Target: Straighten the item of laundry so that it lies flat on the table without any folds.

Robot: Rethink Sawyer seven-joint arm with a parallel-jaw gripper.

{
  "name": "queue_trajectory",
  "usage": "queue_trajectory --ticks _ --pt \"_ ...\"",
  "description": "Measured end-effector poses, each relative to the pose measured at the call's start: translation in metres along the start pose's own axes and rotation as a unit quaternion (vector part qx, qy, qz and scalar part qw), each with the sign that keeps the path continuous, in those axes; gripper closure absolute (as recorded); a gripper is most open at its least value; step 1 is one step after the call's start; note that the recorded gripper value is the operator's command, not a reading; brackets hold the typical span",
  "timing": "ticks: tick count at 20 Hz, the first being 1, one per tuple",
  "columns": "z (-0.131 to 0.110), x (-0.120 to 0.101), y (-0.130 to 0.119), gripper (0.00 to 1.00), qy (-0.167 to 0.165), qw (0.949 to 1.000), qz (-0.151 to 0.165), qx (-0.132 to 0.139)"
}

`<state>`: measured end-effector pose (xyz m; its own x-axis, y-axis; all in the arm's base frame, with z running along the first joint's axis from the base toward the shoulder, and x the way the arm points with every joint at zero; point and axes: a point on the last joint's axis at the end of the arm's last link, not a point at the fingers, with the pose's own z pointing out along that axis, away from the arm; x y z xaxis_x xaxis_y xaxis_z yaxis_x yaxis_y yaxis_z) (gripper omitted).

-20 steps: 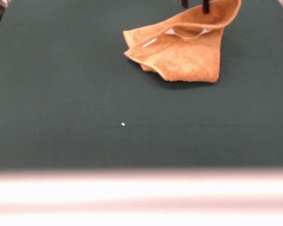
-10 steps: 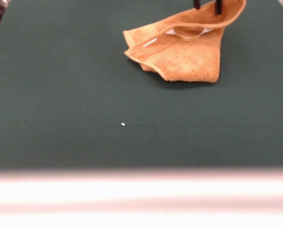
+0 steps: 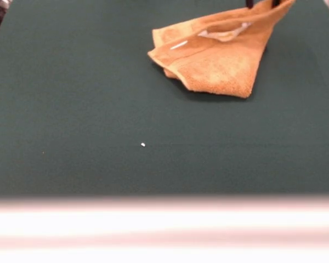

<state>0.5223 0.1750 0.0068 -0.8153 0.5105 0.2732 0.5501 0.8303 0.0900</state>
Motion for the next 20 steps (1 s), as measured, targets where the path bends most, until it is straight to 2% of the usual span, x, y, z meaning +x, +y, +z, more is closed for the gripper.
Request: queue_trajectory --ticks 1,5,7,11,15,20 --pt "0.011 0.009 0.001 0.0 0.008 0.9999 -0.005 0.007" --pt "0.027 0.02 -0.001 0.0 0.018 0.9996 -0.011 0.02" --pt "0.042 0.029 -0.006 0.0 0.026 0.9989 -0.014 0.035" --pt "0.059 0.034 -0.015 0.0 0.032 0.998 -0.015 0.053" --pt "0.068 0.034 -0.018 0.0 0.039 0.9973 -0.014 0.061" --pt "0.067 0.027 -0.017 0.0 0.058 0.9956 -0.025 0.069"
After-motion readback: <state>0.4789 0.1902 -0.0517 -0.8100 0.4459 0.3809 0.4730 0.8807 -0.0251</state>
